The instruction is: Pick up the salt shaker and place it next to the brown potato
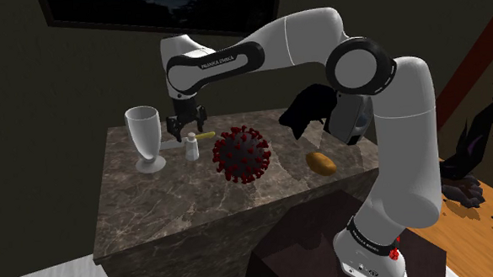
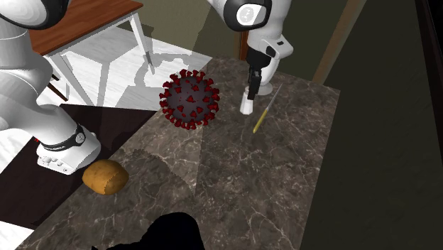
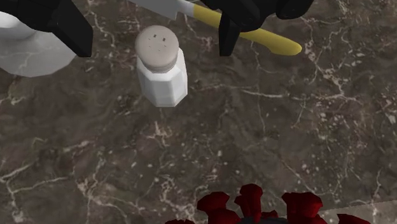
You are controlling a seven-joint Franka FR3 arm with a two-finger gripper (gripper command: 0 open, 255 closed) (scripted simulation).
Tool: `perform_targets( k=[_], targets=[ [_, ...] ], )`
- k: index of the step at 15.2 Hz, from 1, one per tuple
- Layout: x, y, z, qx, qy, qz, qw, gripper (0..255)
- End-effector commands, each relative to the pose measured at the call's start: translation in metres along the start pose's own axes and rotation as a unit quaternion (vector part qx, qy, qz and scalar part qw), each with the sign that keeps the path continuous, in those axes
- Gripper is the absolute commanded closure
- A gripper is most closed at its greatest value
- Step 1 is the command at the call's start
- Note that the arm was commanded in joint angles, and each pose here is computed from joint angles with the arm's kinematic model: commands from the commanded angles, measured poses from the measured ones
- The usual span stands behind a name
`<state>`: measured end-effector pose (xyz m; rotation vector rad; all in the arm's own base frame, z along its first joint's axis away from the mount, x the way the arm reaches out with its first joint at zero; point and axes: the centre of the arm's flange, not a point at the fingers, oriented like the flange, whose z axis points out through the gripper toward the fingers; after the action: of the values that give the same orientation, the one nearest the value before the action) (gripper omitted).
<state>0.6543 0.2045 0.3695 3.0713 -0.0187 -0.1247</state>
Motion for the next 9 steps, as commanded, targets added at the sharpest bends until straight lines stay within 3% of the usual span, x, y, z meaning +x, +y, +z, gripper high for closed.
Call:
perform_targets(
  k=[1, 5, 6, 9],
  targets=[
    [0.0000, -0.0001, 0.0006, 0.000, 0.000, 0.000, 1.0000, 0],
    [0.0000, -0.0001, 0.0006, 0.000, 0.000, 0.000, 1.0000, 0],
    [0.0000, -0.0001, 0.0006, 0.000, 0.000, 0.000, 1.0000, 255],
    [0.0000, -0.0001, 0.0006, 0.000, 0.000, 0.000, 1.0000, 255]
  ],
)
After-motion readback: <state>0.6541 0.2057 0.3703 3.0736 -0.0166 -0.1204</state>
